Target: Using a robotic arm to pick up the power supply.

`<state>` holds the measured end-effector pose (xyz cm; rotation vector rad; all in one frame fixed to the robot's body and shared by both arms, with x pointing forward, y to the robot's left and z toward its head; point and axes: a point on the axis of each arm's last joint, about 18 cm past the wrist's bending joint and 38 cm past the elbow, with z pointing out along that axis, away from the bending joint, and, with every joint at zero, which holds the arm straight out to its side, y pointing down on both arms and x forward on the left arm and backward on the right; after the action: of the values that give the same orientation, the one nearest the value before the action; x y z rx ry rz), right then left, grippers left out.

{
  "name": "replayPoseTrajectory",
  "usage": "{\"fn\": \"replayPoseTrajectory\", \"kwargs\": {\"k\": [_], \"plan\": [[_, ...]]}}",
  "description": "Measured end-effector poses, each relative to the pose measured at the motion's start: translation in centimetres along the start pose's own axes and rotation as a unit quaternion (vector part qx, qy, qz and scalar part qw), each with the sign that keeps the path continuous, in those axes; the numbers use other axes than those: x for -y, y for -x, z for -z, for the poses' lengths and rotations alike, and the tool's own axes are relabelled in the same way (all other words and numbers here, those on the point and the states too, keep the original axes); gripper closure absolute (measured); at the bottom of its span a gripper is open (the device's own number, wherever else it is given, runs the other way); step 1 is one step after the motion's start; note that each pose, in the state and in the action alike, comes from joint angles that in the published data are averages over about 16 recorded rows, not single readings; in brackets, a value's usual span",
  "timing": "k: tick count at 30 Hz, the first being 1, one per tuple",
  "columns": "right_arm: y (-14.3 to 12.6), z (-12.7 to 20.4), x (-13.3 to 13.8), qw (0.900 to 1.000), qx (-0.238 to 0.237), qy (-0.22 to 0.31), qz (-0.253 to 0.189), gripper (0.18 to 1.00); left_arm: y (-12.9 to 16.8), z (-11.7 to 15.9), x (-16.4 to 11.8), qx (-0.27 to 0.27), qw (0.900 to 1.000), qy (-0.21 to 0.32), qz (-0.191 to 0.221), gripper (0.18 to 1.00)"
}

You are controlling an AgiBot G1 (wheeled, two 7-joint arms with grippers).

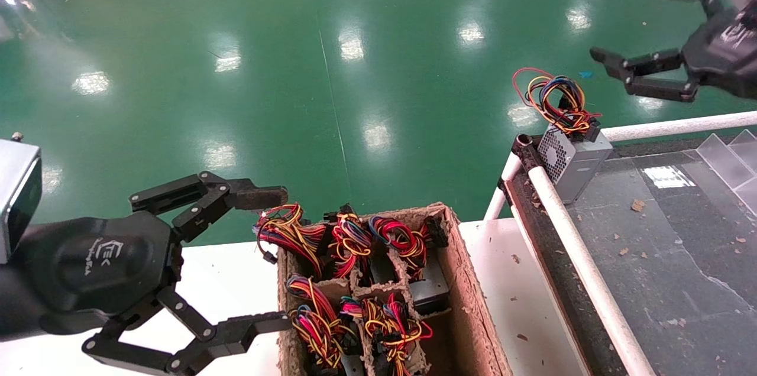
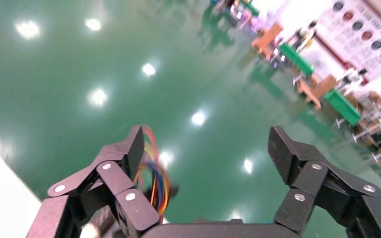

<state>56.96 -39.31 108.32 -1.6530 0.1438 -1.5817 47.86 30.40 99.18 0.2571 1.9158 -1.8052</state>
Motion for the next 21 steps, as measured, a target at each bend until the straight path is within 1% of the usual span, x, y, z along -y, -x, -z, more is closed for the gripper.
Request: {"fn": "replayPoseTrajectory", "kwargs": {"k": [3,9,15,21], "plan": [[0.7,0.0,0.1,1.000,0.016,-0.010,-0.014,0.318,0.0,0.0,0.0,0.000,1.0000,0.000,0.000,0.184],[2.7,-0.1,0.3,0.997,0.060,-0.027,-0.041,0.240,0.0,0.0,0.0,0.000,1.0000,0.000,0.000,0.184],[4.6,0.0,0.5,0.991,0.103,-0.045,-0.067,0.198,0.0,0.0,0.0,0.000,1.0000,0.000,0.000,0.184],[6.5,0.3,0.9,0.983,0.146,-0.066,-0.092,0.180,0.0,0.0,0.0,0.000,1.0000,0.000,0.000,0.184]]}}
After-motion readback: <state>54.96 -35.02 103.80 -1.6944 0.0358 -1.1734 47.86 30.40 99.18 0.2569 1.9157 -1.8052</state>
